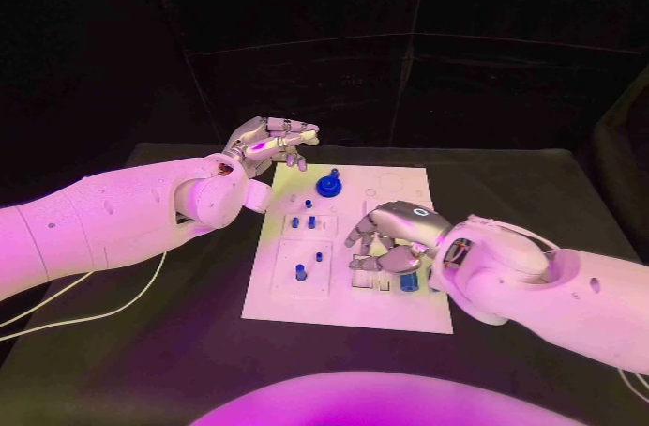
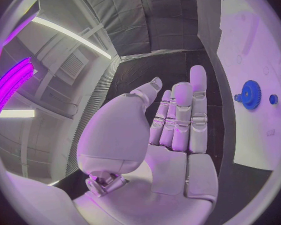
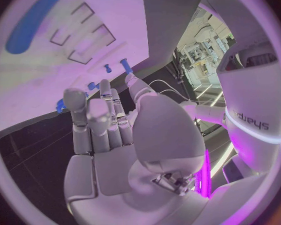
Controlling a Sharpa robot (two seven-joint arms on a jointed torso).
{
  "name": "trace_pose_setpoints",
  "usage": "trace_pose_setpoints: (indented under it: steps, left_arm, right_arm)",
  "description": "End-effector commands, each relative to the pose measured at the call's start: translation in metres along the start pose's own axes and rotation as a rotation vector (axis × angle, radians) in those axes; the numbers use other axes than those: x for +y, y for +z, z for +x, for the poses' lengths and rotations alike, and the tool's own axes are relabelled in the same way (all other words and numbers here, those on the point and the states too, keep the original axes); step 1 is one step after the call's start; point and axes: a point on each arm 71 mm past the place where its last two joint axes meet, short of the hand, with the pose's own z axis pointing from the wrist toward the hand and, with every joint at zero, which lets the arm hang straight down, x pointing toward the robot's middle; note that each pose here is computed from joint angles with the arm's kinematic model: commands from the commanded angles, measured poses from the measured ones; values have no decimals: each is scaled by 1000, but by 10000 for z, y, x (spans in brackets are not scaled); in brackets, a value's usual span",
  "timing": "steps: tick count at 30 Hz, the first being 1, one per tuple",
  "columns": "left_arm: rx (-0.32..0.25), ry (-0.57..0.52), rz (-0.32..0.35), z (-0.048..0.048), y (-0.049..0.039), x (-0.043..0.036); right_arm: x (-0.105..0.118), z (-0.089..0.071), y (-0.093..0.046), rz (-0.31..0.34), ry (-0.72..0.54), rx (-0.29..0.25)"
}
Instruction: Assemble the parts on the task board
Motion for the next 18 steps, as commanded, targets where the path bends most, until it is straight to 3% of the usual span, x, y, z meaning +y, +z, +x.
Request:
trace_pose_setpoints:
  steps: [1,4,8,13,18]
  left_arm:
    - [8,-6,5,8,0,-14]
    - [9,-7,5,9,-3,-14]
    - [12,-8,5,16,-3,-13]
    - [13,-8,4,16,-4,-10]
    - [13,-8,3,14,-8,-9]
  right_arm:
    - [-238,-88,-189,203,203,-29]
    - [-436,-143,-392,327,220,-24]
    - [-589,-180,-551,432,199,-25]
    - [-702,-171,-647,522,152,-17]
    - [-717,-48,-643,570,117,27]
